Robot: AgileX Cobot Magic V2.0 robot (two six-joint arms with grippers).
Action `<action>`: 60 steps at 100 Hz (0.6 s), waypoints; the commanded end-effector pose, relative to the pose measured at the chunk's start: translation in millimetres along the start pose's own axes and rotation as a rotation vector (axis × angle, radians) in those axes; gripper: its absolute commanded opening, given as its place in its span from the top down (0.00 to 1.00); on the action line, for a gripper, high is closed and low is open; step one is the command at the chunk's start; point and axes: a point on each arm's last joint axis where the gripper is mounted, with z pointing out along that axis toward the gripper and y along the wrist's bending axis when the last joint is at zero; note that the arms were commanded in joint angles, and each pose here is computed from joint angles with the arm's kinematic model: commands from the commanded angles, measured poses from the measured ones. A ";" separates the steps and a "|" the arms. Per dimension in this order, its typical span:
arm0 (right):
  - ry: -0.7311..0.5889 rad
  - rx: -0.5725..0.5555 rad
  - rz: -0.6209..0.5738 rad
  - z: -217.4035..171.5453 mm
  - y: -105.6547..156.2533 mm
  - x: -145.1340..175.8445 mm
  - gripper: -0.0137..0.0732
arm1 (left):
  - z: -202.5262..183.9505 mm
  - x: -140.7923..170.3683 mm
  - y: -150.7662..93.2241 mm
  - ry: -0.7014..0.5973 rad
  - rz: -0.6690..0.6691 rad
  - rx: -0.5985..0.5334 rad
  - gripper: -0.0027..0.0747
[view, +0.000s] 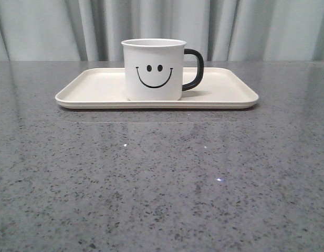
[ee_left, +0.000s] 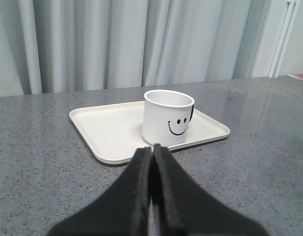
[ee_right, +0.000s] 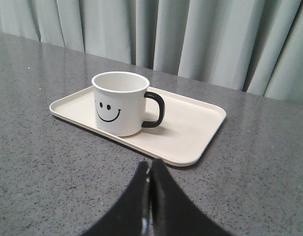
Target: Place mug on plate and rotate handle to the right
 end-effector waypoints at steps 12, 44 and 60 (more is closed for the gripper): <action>-0.099 0.030 0.006 -1.2 -2.6 -15.2 0.92 | -8.8 -15.7 -2.1 -0.134 -0.003 0.017 0.99; -0.099 0.030 0.006 -1.2 -2.6 -15.2 0.92 | -8.8 -15.7 -2.1 -0.134 -0.003 0.017 0.99; -0.099 0.030 0.006 -1.2 -2.6 -15.2 0.92 | -7.9 -14.0 -1.7 -0.130 -0.001 0.015 0.99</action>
